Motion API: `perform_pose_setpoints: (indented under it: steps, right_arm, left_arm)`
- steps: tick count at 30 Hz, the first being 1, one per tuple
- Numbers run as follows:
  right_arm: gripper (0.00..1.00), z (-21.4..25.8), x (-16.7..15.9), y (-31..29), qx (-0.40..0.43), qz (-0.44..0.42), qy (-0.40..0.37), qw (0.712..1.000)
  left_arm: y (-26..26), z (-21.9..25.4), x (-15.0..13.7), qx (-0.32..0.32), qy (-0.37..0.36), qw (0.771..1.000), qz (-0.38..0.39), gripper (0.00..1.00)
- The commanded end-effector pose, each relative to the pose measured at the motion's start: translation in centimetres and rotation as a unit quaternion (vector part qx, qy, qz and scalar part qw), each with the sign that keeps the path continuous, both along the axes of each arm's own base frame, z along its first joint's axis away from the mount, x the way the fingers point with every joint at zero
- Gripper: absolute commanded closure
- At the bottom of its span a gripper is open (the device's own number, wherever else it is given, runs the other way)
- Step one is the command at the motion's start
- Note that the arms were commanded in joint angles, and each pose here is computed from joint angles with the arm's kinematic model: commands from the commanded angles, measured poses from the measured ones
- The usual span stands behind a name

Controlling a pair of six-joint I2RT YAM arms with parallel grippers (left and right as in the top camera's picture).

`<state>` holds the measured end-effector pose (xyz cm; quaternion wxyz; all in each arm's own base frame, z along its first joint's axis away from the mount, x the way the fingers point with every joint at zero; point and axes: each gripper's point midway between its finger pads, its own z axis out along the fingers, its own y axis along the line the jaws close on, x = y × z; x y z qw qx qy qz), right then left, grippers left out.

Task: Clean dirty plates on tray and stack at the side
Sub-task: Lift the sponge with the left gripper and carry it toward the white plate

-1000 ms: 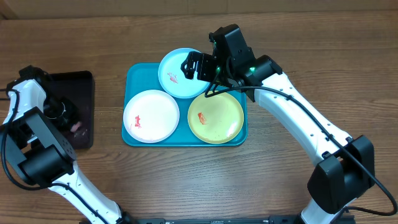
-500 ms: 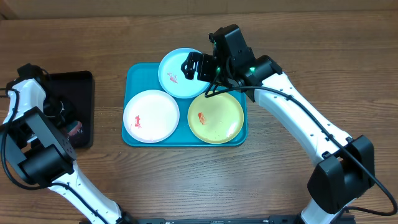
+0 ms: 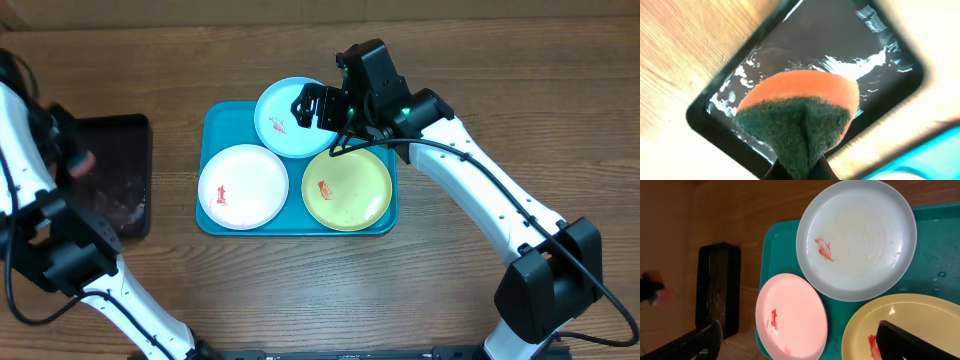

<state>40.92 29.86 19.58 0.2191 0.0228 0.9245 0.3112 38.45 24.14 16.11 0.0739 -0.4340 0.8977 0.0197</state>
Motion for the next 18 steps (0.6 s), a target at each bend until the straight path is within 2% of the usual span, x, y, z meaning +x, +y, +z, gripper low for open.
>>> perform_pose_setpoints:
  steps: [1, 2, 7, 9, 12, 18]
  right_arm:
    - [0.0, 1.6, 0.4, 0.2, 0.005, -0.003, -0.022, 1.0]
    - [0.0, 1.6, 0.7, 0.0, 0.002, -0.008, -0.027, 1.0]
    - [0.0, 1.8, 1.1, -0.2, 0.002, -0.014, -0.034, 0.999]
    - [0.0, 1.7, 1.0, -0.3, 0.0, -0.014, -0.032, 0.999]
    - [0.0, 1.5, 0.9, -0.4, -0.003, -0.015, -0.028, 0.999]
    - [0.0, 1.4, 1.1, -0.8, -0.013, -0.024, -0.03, 0.999]
  left_arm:
    - [-1.1, 3.8, 1.4, -0.008, -0.057, 0.998, -0.013, 0.96]
    - [-1.1, 3.6, 1.3, -0.003, -0.052, 0.999, -0.014, 0.96]
    - [-2.9, -6.4, 1.7, -0.016, 0.018, 0.999, -0.04, 0.96]
    - [-3.5, -8.8, 1.2, -0.028, 0.03, 0.998, -0.045, 0.96]
    - [-2.8, -7.2, 1.2, -0.023, 0.021, 0.999, -0.04, 0.96]
    - [-0.8, 3.7, -0.3, 0.006, -0.03, 0.999, -0.013, 0.96]
